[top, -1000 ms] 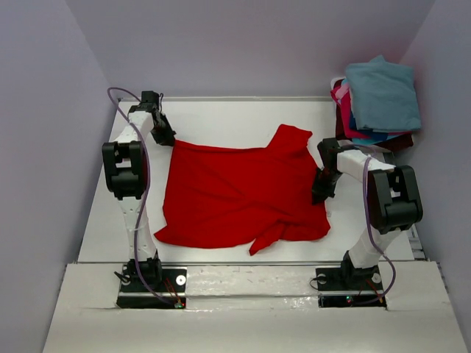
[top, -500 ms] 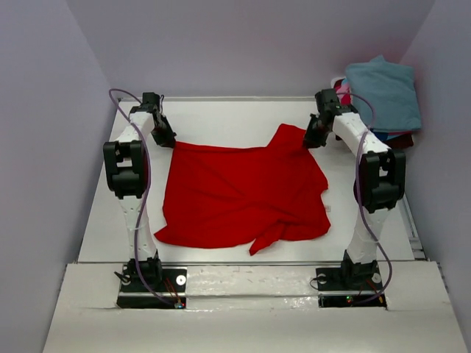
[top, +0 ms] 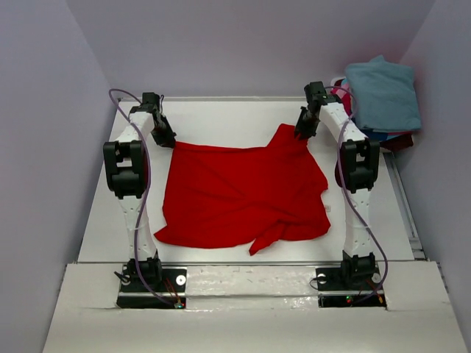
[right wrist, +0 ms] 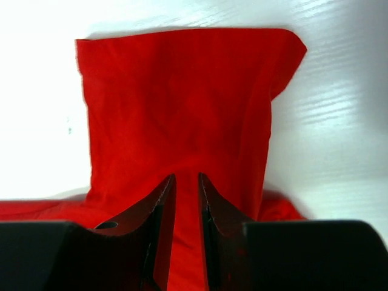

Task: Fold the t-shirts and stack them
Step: Flatten the tshirt out

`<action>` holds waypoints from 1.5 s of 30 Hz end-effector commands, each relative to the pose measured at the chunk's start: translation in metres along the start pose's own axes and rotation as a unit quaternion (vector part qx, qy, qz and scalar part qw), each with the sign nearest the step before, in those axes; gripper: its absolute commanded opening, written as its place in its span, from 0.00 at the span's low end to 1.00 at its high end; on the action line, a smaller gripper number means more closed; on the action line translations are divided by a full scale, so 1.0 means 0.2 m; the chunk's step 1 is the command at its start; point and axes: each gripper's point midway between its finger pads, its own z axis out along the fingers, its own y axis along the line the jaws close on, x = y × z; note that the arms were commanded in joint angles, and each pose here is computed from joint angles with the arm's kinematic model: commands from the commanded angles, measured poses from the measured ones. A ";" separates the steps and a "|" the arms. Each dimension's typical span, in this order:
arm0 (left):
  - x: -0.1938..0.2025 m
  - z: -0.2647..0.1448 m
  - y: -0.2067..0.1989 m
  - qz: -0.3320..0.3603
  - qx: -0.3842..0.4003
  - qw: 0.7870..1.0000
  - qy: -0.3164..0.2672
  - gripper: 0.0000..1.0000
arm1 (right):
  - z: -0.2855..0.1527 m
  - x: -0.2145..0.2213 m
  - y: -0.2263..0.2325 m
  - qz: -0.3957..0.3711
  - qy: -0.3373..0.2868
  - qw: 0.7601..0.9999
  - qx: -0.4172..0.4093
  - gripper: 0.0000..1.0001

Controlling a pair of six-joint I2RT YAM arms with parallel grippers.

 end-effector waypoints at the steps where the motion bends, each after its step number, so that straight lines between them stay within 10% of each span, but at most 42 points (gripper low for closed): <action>1: -0.07 -0.06 -0.03 0.000 0.007 1.000 -0.018 0.19 | 0.02 -0.03 0.04 -0.013 -0.004 1.000 -0.003 0.26; 29: -0.25 0.03 -0.15 -0.008 0.040 0.999 -0.031 0.21 | 0.30 -0.31 0.00 -0.017 -0.047 0.997 -0.058 0.37; 45: -0.35 0.08 -0.25 -0.019 0.086 0.994 -0.059 0.55 | 0.22 -0.63 -0.04 0.018 -0.124 0.984 -0.126 0.60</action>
